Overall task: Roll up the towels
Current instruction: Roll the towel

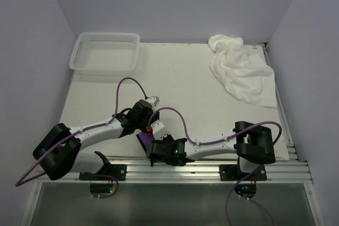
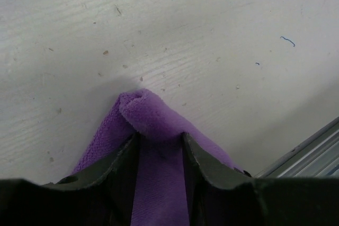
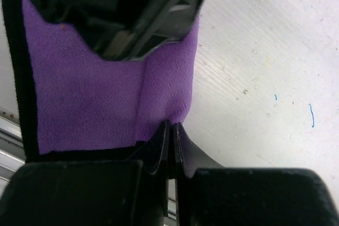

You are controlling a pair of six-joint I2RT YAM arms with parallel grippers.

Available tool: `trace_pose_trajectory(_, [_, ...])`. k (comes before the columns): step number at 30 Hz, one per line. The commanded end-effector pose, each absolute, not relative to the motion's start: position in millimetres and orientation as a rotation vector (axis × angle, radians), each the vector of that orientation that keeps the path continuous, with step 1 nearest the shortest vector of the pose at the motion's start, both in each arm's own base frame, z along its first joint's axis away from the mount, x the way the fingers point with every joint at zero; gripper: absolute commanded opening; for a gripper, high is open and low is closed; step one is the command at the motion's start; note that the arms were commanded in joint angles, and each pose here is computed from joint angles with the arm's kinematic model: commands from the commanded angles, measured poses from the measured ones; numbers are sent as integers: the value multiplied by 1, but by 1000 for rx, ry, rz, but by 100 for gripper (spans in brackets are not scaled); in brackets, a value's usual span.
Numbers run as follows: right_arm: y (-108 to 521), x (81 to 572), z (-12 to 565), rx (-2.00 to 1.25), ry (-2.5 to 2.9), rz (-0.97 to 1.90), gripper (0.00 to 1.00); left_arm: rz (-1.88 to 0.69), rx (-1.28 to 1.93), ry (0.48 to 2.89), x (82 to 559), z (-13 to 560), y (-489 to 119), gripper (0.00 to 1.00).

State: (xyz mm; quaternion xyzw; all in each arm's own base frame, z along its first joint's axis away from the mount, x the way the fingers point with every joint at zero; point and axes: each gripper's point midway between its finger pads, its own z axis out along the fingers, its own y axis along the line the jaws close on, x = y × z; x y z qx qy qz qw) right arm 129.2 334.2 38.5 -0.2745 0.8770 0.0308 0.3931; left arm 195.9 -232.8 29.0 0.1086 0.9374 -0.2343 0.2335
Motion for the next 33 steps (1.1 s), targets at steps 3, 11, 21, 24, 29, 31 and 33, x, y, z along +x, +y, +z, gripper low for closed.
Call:
trace_pose_trajectory(3, [334,131,52,-808,2113,-94,0,-717,198,2409,216,67,-235,46])
trace_pose_trajectory(11, [344,126,63,-928,1981,-270,0,-745,120,2294,241,104,-220,51])
trace_pose_trajectory(21, [353,114,58,-1111,1848,-459,0,-809,141,2280,243,111,-230,51])
trace_pose_trajectory(24, [361,114,55,-1091,1864,-418,0,-787,125,2274,245,111,-226,51])
trace_pose_trajectory(29, [368,133,47,-971,1994,-314,0,-708,116,2229,261,124,-217,51])
trace_pose_trajectory(31, [367,151,39,-883,2074,-247,0,-679,111,2207,272,134,-215,51])
trace_pose_trajectory(33, [371,161,38,-810,2131,-166,0,-625,101,2197,284,139,-207,51])
